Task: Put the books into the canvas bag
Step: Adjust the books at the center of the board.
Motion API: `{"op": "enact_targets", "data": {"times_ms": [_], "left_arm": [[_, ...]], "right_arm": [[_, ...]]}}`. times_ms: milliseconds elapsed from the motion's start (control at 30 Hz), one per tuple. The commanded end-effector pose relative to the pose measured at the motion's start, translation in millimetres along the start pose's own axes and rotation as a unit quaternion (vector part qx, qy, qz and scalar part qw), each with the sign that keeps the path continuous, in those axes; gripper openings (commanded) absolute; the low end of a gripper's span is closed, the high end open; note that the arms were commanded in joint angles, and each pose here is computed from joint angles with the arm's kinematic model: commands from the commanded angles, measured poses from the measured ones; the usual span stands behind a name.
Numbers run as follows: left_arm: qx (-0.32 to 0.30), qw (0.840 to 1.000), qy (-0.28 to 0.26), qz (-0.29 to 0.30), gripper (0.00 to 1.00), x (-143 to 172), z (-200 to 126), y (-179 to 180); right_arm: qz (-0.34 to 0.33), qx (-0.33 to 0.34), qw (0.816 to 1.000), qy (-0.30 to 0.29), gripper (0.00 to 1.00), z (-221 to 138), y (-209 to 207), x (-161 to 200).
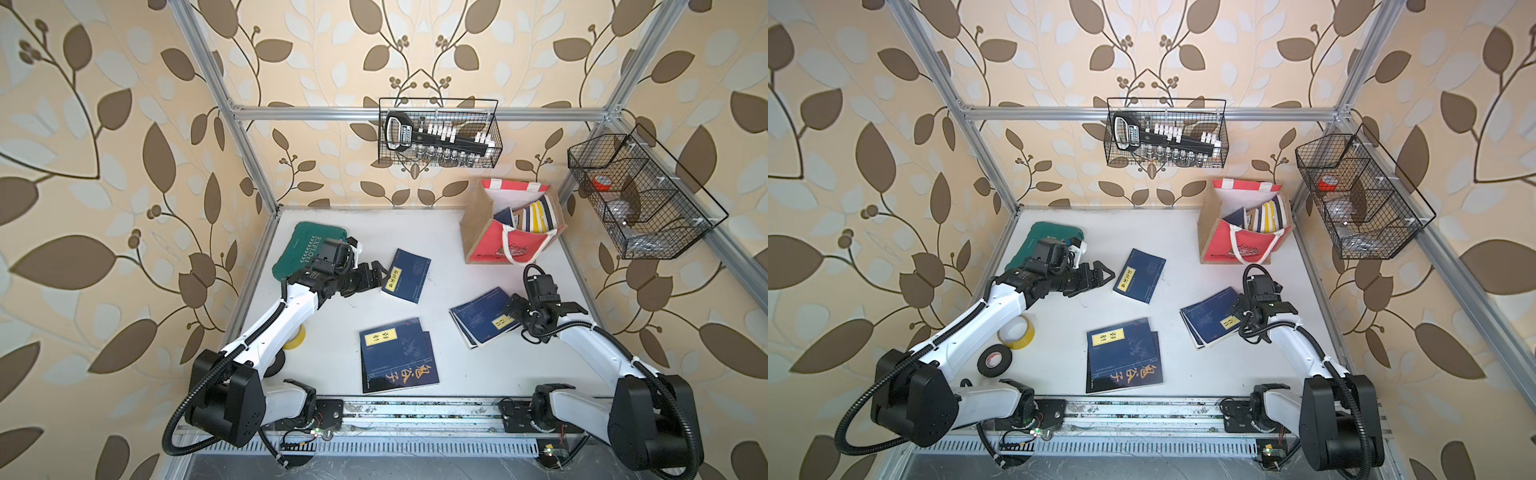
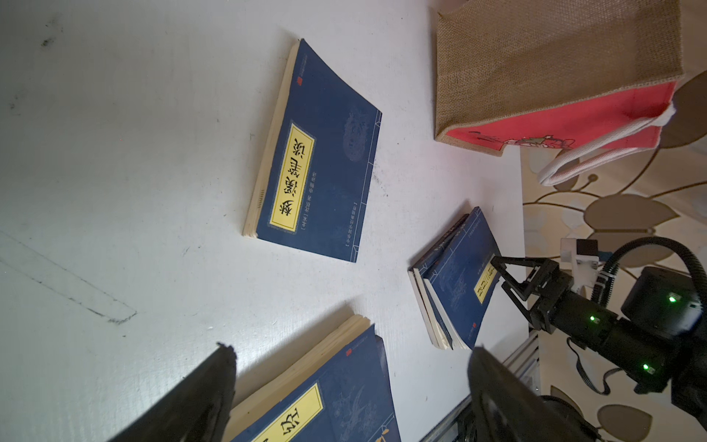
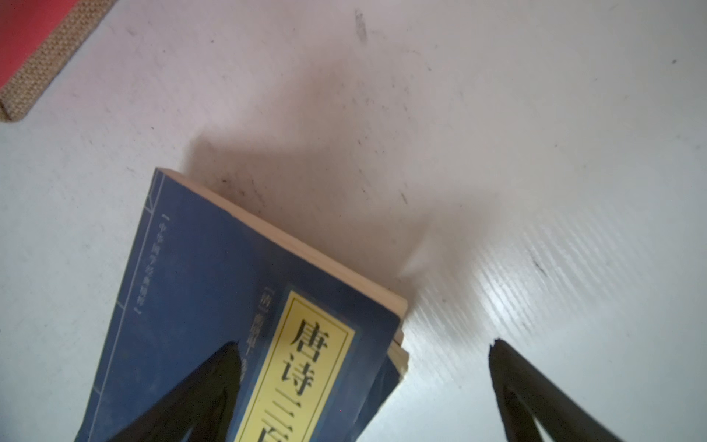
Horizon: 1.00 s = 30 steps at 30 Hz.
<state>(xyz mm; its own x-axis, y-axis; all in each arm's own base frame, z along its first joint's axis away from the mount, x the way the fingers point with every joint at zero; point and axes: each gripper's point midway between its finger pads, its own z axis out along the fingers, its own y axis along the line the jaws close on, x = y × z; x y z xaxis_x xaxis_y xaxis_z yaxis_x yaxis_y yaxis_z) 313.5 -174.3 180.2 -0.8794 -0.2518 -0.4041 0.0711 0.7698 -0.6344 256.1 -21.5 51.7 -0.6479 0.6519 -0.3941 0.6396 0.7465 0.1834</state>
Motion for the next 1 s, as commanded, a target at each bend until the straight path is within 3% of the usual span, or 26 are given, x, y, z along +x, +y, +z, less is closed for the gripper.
{"op": "enact_targets", "data": {"times_ms": [0,133,267,433,633,767,967], "left_arm": [[0.017,1.0,-0.014,0.006,0.94,-6.3,-3.6,-6.6],[0.019,1.0,-0.015,0.006,0.94,-7.4,-3.5,-7.9],[0.019,1.0,-0.011,0.005,0.94,-6.5,-3.0,-7.8],[0.023,1.0,-0.008,0.002,0.94,-6.1,-1.5,-8.6],[0.035,0.999,0.002,-0.009,0.92,-4.0,4.2,-11.1],[0.038,0.999,0.009,-0.012,0.92,0.9,11.9,-10.9],[0.048,0.998,0.043,0.001,0.91,19.6,34.9,-19.9]], "right_arm": [[-0.011,-0.032,0.999,0.014,0.98,6.8,9.2,2.8],[-0.033,-0.129,0.99,0.05,0.92,15.3,47.2,13.0],[-0.056,-0.192,0.979,0.027,0.79,13.2,70.2,12.6],[-0.102,-0.214,0.971,0.016,0.46,13.0,89.6,16.7],[-0.166,-0.23,0.959,-0.008,0.28,2.2,120.0,27.1],[-0.186,-0.234,0.954,-0.017,0.31,-0.7,133.2,29.2],[-0.195,-0.213,0.957,-0.013,0.72,6.9,134.3,25.2]]}}
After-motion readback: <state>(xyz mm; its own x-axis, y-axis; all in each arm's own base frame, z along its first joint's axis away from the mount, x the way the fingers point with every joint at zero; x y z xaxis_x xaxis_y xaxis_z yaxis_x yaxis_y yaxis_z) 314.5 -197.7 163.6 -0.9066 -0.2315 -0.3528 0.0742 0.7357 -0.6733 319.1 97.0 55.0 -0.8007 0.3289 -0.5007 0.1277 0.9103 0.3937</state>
